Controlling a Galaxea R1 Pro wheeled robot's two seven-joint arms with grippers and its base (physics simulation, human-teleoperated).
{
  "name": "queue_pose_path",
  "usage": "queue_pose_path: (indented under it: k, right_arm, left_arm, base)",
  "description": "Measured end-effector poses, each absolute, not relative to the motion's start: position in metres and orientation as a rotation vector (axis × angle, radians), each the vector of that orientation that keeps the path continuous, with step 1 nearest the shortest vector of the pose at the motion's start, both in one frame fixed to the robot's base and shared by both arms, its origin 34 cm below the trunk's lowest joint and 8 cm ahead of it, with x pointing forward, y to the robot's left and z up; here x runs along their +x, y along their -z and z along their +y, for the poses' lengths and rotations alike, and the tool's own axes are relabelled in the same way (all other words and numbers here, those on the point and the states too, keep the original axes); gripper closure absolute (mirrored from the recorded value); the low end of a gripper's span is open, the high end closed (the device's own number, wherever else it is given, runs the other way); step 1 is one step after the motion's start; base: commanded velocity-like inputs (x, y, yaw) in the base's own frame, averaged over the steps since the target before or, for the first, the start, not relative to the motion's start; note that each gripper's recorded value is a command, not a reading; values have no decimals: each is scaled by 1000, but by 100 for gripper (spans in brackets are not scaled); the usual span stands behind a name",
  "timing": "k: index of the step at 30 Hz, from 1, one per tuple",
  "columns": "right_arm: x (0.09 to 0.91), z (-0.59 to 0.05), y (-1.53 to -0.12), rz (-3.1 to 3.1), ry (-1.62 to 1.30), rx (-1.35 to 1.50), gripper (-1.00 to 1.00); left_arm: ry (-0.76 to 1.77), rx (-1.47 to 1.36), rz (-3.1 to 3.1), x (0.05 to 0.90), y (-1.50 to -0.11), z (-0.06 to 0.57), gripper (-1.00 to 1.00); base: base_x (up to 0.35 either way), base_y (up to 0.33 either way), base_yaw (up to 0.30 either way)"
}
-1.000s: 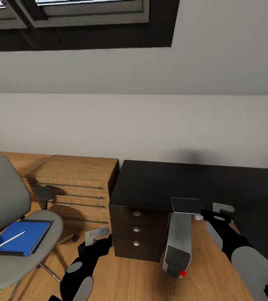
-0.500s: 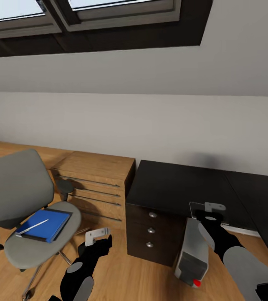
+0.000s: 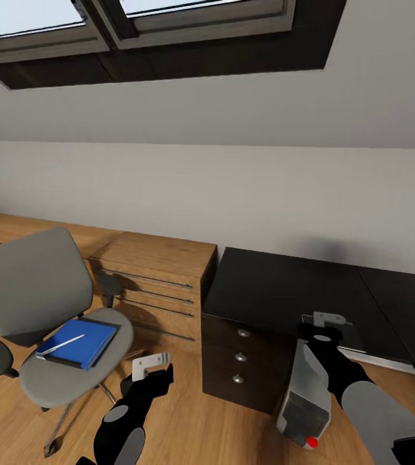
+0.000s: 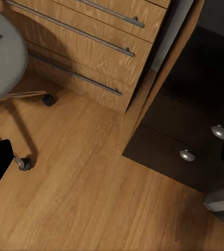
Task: In the bedroom, organize the workspace by keeping the computer under the desk, ensuring the monitor is on the desk, placing the keyboard on the desk next to the monitor, placing the mouse on the desk next to the keyboard, moving the folder from the swivel chair onto the desk next to the mouse, stacking the notebook on top of the folder with the pen on top of the notebook, and positioning the swivel chair next to the desk.
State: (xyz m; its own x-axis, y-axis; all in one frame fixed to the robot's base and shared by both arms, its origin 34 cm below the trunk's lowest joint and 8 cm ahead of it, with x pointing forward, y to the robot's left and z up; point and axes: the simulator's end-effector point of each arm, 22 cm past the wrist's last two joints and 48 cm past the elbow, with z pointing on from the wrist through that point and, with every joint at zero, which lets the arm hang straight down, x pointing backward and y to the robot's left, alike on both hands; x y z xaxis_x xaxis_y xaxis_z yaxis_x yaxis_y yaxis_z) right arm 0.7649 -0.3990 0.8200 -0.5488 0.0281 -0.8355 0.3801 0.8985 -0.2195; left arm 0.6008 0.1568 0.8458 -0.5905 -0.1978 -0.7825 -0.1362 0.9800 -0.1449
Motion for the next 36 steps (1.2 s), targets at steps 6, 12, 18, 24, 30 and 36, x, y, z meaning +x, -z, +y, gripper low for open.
queue_pose_path:
  k: [6, 12, 18, 24, 30, 36]
  right_arm:
    - [769, -396, -825, 2085, 459, 296, -100]
    - [771, -390, -826, 2074, 452, 285, -100]
    - [773, -387, -829, 2065, 454, 270, -100]
    - [777, -353, -826, 2061, 406, 269, -100]
    - [777, -352, -826, 2054, 408, 273, -100]
    - [777, -352, -824, 2055, 410, 273, -100]
  left_arm:
    - [86, -232, 2211, 601, -846, 157, -100]
    - [85, -232, 2211, 601, -846, 157, -100]
    - [85, -232, 2211, 601, -846, 157, -100]
    - [85, -232, 2211, 601, -845, 157, -100]
    - [81, -232, 2213, 601, -844, 157, -100]
    - [76, -231, 2215, 601, -842, 159, -100]
  base:
    - [0, 0, 4]
    - [0, 0, 0]
    - [0, 0, 0]
    - [0, 0, 155]
    - [0, 87, 257]
    - [0, 273, 129]
